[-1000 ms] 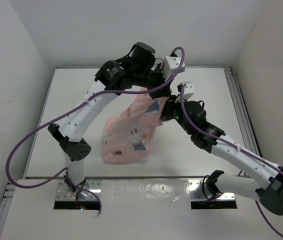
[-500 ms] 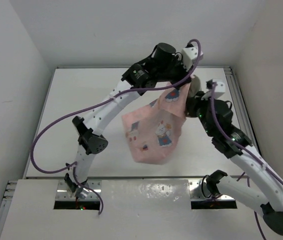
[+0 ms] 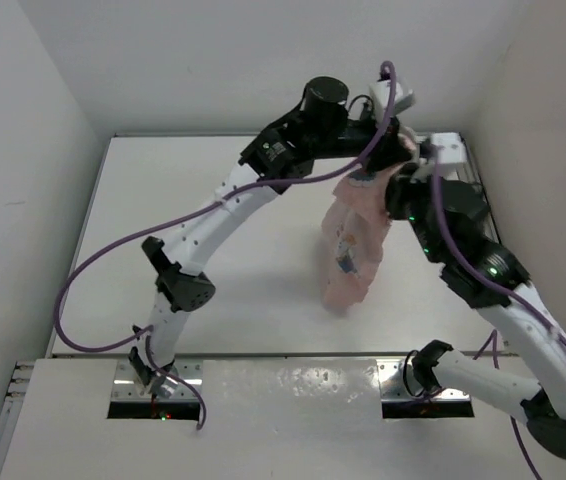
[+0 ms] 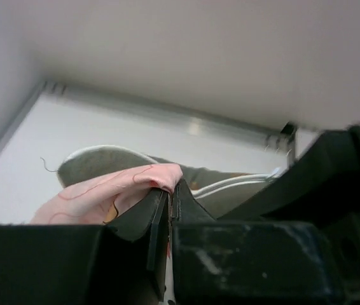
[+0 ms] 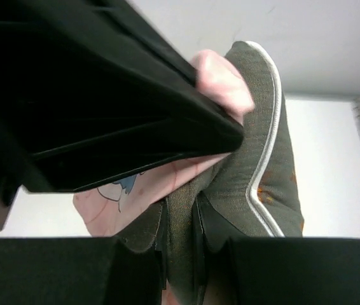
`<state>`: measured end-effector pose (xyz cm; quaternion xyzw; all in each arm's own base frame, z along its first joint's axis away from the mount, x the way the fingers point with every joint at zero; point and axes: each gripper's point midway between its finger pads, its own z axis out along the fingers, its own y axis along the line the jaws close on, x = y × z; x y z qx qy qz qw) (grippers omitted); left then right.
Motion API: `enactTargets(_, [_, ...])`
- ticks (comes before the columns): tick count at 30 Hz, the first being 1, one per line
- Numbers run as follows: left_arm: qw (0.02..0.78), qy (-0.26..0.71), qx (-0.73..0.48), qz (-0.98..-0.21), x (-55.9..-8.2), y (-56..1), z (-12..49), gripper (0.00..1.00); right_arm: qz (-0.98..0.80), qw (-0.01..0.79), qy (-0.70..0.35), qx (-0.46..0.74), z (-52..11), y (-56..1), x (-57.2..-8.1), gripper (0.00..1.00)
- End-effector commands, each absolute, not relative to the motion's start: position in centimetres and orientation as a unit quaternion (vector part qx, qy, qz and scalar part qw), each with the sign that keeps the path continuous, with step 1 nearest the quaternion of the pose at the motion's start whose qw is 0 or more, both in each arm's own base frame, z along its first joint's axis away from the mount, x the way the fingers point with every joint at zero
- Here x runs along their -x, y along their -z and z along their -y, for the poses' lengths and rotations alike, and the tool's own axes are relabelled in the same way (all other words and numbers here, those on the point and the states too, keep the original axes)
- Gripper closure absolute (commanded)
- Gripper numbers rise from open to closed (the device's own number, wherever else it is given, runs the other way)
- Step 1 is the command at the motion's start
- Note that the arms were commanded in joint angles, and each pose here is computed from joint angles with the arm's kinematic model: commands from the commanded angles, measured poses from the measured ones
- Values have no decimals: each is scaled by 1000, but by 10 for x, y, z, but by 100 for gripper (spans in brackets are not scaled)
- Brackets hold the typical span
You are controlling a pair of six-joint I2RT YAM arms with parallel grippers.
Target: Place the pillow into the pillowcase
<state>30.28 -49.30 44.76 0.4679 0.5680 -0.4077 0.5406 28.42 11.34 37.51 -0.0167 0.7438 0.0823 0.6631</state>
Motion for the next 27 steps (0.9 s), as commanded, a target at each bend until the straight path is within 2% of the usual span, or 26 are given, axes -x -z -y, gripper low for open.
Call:
enactTargets(1, [529,348,-442,-636,-355,-415,423,100,-770,613,-138,112,-191,-338,-303,100])
enactTargets(4, [485,279,-425,-712,-382,-340,355,100,-796,563,-164,149,-236,-287,-310,100])
enactTargets(5, [465,268,-416,-734,-377,-311,331,100,-795,560,-183,145,-249,-281,-313,100])
enactTargets(7, [453,254,-394,-758,-381,-288,295,100,-811,526,-195,165,-276,-244,-312,100])
enactTargets(9, [429,228,-352,-800,-389,-251,234,100,-818,499,-215,187,-309,-216,-310,100])
enactTargets(13, [365,203,-331,-846,-369,-198,178,100,-830,450,-227,239,-359,-177,-295,100])
enactTargets(20, [280,207,-359,-866,-325,-169,157,97,-833,403,-297,236,-400,-146,-271,100])
enactTargets(27, [298,219,-398,-840,-333,-186,198,100,-839,395,-335,165,-382,-141,-278,100])
